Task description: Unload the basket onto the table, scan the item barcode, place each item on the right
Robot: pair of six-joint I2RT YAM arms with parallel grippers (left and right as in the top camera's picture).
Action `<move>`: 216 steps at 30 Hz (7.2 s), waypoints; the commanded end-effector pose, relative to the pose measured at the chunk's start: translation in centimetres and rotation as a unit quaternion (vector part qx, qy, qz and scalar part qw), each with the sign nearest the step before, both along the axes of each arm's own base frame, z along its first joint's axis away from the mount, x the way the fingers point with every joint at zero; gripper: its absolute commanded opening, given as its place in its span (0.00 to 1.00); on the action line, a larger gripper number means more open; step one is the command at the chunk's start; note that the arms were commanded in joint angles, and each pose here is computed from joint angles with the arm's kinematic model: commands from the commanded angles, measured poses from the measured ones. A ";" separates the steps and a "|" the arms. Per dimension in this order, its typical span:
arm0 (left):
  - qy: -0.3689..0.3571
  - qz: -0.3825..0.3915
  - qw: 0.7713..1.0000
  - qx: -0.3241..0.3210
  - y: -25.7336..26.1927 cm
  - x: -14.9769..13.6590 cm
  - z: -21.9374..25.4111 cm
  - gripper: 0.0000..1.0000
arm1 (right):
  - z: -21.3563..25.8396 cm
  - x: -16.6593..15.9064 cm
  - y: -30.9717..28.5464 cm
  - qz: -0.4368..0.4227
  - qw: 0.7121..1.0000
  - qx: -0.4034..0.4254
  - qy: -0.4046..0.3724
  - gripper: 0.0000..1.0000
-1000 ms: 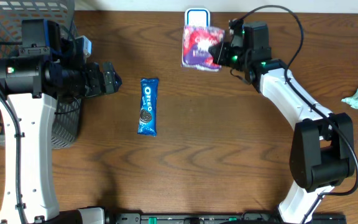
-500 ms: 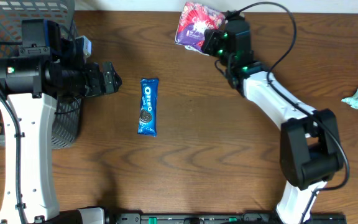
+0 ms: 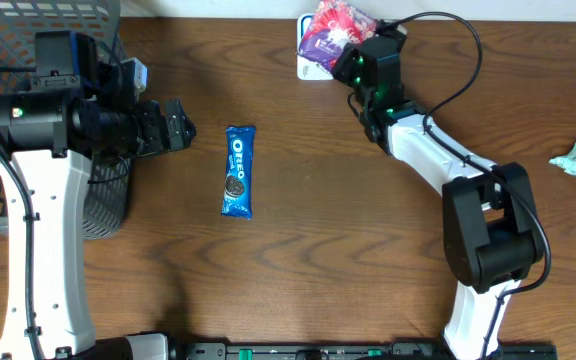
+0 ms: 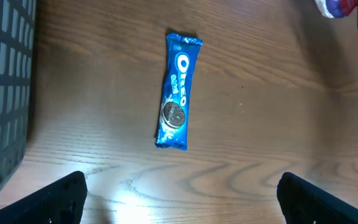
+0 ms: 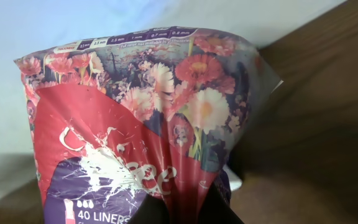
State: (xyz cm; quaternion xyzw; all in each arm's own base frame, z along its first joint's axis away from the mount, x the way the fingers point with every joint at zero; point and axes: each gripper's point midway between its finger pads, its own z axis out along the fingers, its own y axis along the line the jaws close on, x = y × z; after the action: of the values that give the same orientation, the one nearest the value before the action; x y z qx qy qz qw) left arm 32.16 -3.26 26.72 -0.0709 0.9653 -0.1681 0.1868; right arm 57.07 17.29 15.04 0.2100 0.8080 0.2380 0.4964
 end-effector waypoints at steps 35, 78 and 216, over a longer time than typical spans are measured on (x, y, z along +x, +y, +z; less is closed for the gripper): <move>-0.001 -0.005 1.000 0.005 0.0 0.1 -0.1 0.98 | -3.0 -16.6 -45.9 -0.262 0.911 -0.148 0.282 0.26; -0.001 -0.005 1.000 0.005 0.0 0.1 -0.1 0.98 | -5.6 -16.5 6.2 0.411 0.875 -0.112 0.229 0.90; -0.001 -0.005 1.000 0.005 0.0 0.1 -0.1 0.98 | -16.8 -17.9 9.6 0.393 0.799 -0.383 0.245 0.83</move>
State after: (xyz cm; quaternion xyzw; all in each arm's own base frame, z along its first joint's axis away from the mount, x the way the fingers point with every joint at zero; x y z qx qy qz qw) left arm 32.16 -3.26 26.72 -0.0709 0.9653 -0.1681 0.1868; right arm 39.96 26.92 0.75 -0.2876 0.9326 0.0095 0.2179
